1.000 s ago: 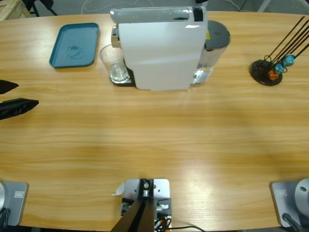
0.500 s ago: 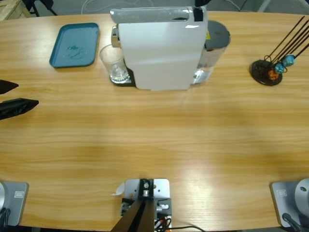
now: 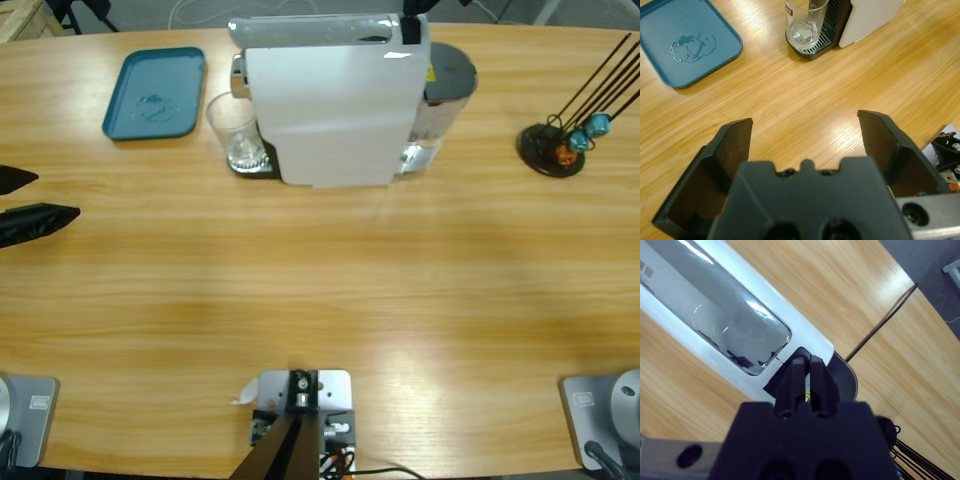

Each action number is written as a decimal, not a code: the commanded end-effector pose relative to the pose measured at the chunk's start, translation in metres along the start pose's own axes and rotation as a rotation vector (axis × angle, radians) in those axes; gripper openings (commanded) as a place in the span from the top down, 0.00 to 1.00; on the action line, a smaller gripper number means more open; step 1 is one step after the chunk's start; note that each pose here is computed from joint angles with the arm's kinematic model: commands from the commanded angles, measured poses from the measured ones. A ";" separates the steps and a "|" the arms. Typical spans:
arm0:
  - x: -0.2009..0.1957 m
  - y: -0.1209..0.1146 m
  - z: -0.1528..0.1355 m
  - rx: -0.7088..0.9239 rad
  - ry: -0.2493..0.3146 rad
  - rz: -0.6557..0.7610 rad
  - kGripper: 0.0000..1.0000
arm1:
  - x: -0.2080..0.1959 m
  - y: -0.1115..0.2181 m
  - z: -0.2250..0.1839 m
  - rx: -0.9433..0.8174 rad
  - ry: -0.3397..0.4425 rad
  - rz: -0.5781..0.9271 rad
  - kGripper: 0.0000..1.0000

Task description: Pour coffee

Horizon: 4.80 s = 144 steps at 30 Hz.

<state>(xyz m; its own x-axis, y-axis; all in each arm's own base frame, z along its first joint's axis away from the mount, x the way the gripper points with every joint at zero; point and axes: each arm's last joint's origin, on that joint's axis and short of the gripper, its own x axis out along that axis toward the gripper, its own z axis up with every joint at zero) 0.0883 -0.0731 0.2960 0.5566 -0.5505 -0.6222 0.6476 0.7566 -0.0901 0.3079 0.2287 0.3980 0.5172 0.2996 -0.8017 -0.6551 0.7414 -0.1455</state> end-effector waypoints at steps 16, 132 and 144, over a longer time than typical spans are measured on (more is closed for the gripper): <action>0.002 0.002 -0.011 -0.018 0.014 0.010 0.09 | -0.059 -0.012 -0.008 0.045 -0.071 0.076 0.26; 0.020 0.006 -0.016 -0.056 0.033 0.065 0.11 | -0.072 0.049 -0.291 0.060 -0.298 0.161 0.00; 0.021 0.006 -0.016 -0.058 0.035 0.061 0.11 | -0.074 0.049 -0.292 0.060 -0.310 0.163 0.00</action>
<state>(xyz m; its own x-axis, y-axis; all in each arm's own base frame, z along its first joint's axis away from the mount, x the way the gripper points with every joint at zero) 0.0950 -0.0746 0.2847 0.5958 -0.5171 -0.6145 0.5976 0.7966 -0.0911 0.0788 0.0679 0.2904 0.5889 0.5801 -0.5628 -0.6969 0.7171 0.0099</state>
